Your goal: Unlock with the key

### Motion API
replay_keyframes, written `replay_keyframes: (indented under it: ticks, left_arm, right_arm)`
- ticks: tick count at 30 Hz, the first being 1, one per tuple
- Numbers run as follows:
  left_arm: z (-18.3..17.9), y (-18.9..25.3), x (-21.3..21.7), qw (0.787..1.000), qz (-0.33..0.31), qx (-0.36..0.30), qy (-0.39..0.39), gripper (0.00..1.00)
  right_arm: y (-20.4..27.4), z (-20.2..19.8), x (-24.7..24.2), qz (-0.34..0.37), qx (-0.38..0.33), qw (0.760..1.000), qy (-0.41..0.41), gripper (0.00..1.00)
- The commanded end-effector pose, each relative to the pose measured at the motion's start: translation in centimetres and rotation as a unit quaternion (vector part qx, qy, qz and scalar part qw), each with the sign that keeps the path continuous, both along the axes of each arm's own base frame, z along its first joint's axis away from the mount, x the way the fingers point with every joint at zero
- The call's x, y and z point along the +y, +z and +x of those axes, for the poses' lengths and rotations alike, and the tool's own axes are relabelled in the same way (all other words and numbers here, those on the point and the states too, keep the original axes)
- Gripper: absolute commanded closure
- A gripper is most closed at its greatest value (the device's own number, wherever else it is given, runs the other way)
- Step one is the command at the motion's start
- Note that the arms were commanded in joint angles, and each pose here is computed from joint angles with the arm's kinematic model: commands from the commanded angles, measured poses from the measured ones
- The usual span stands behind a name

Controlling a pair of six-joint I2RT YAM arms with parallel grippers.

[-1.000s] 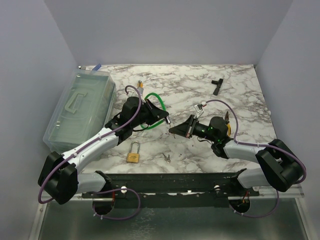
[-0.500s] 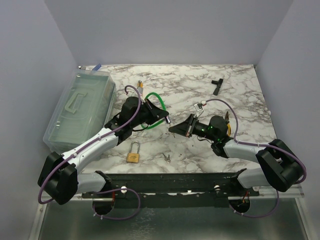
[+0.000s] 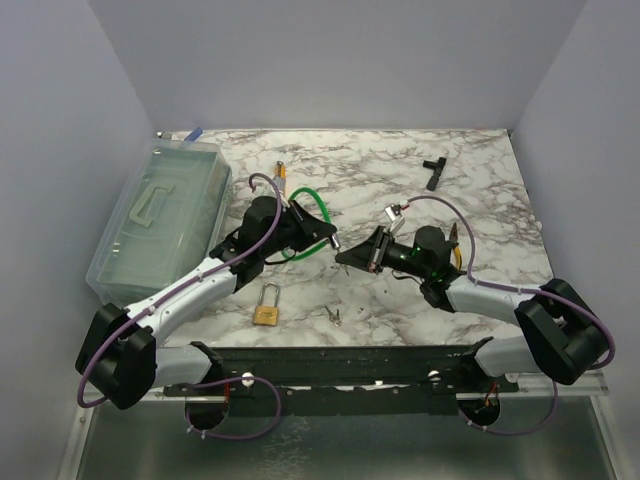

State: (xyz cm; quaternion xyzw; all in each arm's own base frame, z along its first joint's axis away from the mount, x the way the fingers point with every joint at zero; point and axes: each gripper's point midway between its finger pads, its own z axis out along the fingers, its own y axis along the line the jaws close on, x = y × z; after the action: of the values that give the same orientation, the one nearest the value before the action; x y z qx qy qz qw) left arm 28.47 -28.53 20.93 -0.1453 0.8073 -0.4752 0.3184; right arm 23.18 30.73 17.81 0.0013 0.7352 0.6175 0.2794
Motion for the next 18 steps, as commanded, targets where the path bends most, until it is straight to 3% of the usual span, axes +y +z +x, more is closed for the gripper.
replay_keyframes:
  ticks: [1, 18]
  left_arm:
    - [-0.3, 1.5, -0.4, 0.999, -0.022, -0.026, -0.016, 1.00]
    - [-1.0, -0.5, -1.3, 0.998, -0.039, 0.028, -0.030, 1.00]
  right_arm:
    - [0.7, 1.0, 0.0, -0.004, -0.005, 1.000, -0.017, 0.99]
    - [0.4, 2.2, 0.3, -0.024, -0.024, 0.999, -0.024, 0.99]
